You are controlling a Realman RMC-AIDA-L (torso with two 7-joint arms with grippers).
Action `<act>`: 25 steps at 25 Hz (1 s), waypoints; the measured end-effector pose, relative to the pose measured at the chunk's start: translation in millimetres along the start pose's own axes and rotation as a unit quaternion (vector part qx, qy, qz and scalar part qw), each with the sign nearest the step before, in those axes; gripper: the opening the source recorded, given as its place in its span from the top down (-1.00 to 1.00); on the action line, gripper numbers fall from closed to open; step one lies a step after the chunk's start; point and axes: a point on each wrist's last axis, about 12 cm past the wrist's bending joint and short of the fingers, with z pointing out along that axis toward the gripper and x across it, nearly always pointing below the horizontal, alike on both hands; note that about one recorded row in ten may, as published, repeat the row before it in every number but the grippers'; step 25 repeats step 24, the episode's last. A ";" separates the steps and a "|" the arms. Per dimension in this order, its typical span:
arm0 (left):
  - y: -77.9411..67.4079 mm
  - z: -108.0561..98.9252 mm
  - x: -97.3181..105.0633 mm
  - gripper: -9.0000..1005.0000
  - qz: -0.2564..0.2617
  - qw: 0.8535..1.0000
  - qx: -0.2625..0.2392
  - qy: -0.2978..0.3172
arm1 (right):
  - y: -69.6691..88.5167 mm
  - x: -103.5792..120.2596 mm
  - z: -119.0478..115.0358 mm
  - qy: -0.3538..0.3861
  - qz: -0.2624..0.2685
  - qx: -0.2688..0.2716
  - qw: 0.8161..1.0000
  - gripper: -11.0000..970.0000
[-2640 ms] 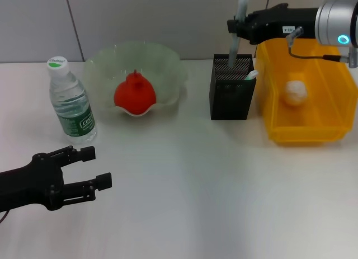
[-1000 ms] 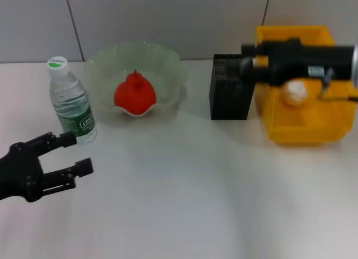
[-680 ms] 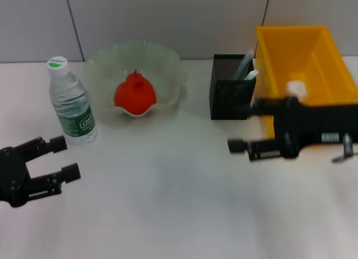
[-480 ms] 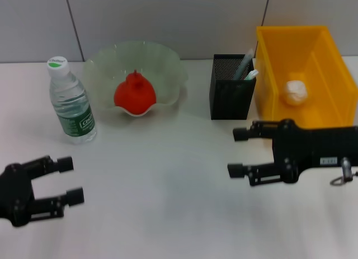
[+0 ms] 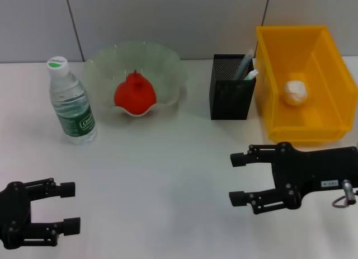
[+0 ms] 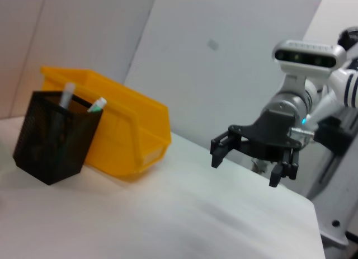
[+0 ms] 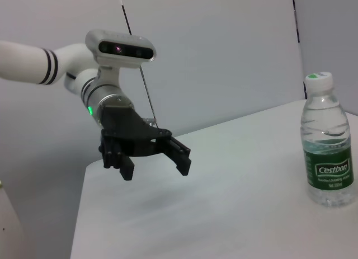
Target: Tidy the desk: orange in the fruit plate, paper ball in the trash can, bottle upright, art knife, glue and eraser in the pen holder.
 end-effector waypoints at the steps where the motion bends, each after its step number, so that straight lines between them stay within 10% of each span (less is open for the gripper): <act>1: 1.6 2.0 -2.0 -0.71 0.000 1.000 0.005 0.007 | 0.0 0.0 0.0 0.000 0.000 0.000 1.000 -0.71; 25: 12.0 40.4 -21.6 -0.71 0.015 0.997 0.054 0.051 | 3.6 15.6 -32.2 0.008 0.020 0.024 0.999 -0.71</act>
